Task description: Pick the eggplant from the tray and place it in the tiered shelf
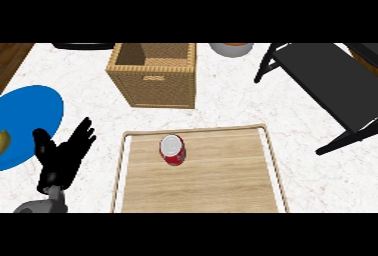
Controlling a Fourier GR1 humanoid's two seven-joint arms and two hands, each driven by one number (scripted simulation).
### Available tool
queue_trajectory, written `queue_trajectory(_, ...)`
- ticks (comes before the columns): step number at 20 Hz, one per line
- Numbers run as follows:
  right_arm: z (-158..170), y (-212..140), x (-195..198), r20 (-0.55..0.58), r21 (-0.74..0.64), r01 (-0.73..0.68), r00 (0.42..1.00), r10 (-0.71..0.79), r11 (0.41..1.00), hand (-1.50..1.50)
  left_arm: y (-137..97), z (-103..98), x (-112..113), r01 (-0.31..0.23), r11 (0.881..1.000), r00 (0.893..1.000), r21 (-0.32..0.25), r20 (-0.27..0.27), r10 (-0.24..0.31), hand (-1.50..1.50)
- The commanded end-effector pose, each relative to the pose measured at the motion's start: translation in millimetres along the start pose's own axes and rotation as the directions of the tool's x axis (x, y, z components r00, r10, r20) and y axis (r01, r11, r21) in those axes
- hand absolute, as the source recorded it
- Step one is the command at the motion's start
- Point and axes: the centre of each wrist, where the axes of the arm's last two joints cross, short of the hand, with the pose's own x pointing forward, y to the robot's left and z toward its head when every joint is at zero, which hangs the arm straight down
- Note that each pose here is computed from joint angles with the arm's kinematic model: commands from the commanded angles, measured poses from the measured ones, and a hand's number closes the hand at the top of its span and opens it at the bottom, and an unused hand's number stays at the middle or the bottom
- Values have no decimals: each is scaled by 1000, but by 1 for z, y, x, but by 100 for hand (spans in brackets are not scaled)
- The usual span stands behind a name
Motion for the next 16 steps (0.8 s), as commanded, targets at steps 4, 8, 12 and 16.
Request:
queue_trajectory(4, -3, -28, 10, -56, -72, 296, 952, -300, 952, -150, -8, 0, -15, -6, 1000, 999, 5, -45, 6, 0)
queue_trajectory(8, -22, -53, 11, -21, -229, 318, 943, -332, 920, -150, -1, -2, 5, -7, 1000, 999, 8, -40, 7, 0)
queue_trajectory(12, -32, -76, -11, -46, -371, 256, 955, -293, 893, -150, 5, -7, -12, -20, 999, 998, 31, -66, 22, 0)
queue_trajectory(16, -25, -99, -21, -45, -487, 311, 924, -379, 816, -150, 7, 0, -20, -4, 999, 998, 34, -59, 6, 0)
